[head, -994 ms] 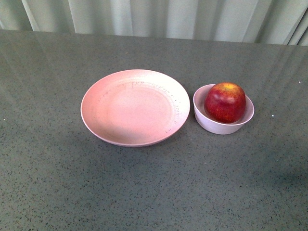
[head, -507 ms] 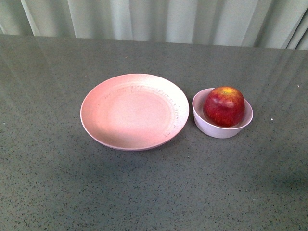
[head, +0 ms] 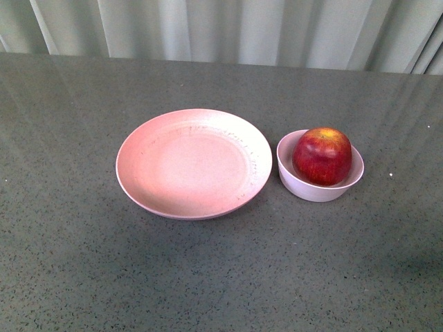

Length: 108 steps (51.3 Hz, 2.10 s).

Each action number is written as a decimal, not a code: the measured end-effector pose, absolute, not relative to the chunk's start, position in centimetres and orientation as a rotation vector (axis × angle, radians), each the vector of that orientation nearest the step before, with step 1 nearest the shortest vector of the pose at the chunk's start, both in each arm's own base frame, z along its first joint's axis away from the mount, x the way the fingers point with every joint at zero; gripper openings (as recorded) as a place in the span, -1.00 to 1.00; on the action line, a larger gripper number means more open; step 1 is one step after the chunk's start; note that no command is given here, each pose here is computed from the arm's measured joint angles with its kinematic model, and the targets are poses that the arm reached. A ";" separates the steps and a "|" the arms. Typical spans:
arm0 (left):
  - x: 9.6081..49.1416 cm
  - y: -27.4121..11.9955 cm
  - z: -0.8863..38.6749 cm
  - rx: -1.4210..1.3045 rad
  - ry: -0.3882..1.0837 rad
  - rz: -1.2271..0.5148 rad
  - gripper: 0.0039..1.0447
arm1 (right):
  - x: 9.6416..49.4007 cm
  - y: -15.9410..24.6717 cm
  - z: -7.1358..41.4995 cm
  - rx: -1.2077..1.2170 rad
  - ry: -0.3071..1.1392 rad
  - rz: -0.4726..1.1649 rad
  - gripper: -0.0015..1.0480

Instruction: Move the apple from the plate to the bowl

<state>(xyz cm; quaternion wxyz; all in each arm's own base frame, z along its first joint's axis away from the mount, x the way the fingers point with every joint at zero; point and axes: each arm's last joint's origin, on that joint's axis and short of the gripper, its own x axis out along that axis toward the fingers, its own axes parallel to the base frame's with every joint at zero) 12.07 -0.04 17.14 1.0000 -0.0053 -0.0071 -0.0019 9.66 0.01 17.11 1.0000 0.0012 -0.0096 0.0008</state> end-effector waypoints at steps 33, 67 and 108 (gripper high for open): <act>10.9 0.0 17.1 -0.011 -0.016 -0.004 -0.98 | 9.7 0.0 17.1 0.003 -0.019 0.002 0.83; 9.8 0.0 16.7 -0.010 0.001 -0.003 -0.78 | 9.7 0.0 17.1 0.003 -0.019 0.002 0.83; 9.8 0.0 16.7 -0.008 0.001 -0.003 0.83 | 9.7 0.0 17.1 0.002 -0.019 0.002 0.83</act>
